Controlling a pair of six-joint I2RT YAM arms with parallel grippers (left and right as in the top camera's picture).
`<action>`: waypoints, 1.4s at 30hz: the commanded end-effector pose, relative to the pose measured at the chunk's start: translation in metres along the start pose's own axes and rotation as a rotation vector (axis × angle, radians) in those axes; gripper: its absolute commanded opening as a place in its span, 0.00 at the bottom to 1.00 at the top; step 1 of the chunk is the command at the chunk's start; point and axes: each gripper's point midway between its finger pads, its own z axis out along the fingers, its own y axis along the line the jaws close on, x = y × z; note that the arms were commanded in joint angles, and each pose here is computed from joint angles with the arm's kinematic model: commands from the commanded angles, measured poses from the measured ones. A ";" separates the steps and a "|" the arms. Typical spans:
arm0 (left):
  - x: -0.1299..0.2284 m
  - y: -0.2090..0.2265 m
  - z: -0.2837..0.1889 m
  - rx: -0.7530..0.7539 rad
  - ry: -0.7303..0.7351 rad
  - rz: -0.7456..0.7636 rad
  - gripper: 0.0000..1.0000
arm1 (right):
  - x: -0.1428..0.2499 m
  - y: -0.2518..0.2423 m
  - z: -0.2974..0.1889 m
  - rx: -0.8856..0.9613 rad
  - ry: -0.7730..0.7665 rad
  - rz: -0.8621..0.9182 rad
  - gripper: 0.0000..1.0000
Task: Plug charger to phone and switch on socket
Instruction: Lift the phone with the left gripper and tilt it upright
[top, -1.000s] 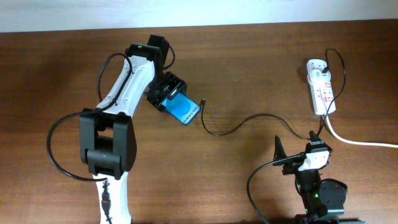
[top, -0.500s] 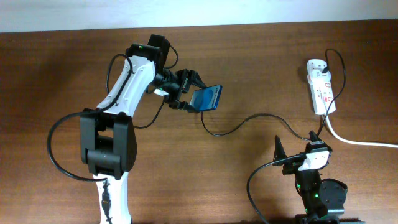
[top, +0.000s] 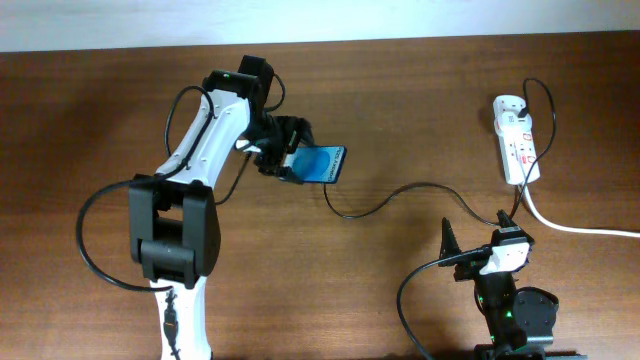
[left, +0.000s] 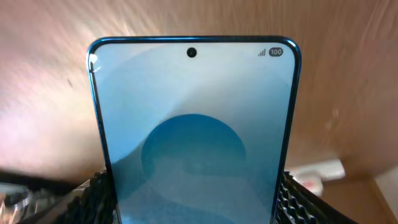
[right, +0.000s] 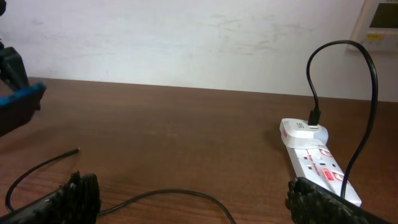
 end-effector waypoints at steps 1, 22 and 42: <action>-0.026 -0.001 -0.005 -0.027 -0.206 0.087 0.00 | 0.003 0.001 0.000 -0.005 0.005 0.011 0.99; -0.001 -0.037 -0.082 -0.046 -0.379 0.884 0.00 | -0.074 0.041 -0.008 -0.257 -0.038 0.356 0.99; 0.056 -0.033 -0.045 0.056 -0.504 0.142 0.00 | -0.020 0.155 0.151 -0.452 0.705 0.907 0.85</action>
